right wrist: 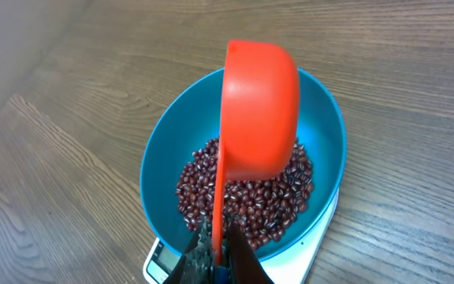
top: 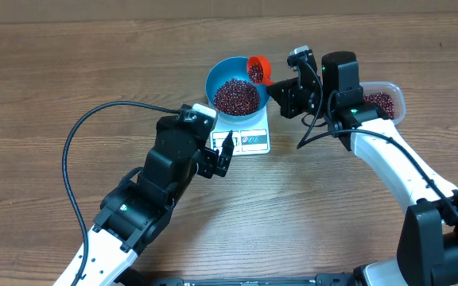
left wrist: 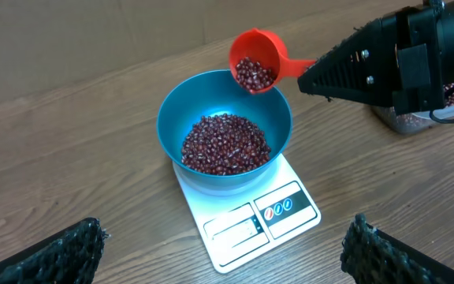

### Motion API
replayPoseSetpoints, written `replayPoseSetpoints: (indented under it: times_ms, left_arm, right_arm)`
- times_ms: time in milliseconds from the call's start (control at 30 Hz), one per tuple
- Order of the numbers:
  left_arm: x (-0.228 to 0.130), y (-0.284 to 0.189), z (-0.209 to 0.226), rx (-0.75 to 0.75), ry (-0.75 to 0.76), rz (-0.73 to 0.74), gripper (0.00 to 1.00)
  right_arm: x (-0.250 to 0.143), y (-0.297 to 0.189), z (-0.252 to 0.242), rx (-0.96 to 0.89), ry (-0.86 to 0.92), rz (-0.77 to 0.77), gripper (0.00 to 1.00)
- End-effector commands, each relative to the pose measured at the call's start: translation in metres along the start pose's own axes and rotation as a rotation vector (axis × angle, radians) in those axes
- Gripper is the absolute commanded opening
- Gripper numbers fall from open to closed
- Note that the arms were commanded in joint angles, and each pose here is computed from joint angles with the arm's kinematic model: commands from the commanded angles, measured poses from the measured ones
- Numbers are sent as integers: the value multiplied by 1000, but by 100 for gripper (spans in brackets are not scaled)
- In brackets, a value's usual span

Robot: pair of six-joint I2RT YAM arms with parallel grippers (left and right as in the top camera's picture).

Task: Scoop item into bowl and weigh 150g on scale
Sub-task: 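Hold the scoop tilted over the bowl, pouring remaining beans gradually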

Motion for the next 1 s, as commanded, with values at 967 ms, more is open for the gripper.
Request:
replayPoseSetpoints:
  times_ms: [967]
  left_arm:
    - [6, -6, 1, 2, 22, -25, 100]
  right_arm:
    - [18, -11, -1, -39, -38, -38, 4]
Point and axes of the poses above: each gripper's point midway between its finger pads, its own y axis out along the fingers, its own z axis along the line the jaws close on, x = y × z, the point moved 1 cm from there along -y, back along the fingers, and after that the axes turned 5 degrees about -y, right-handed, at the moved point
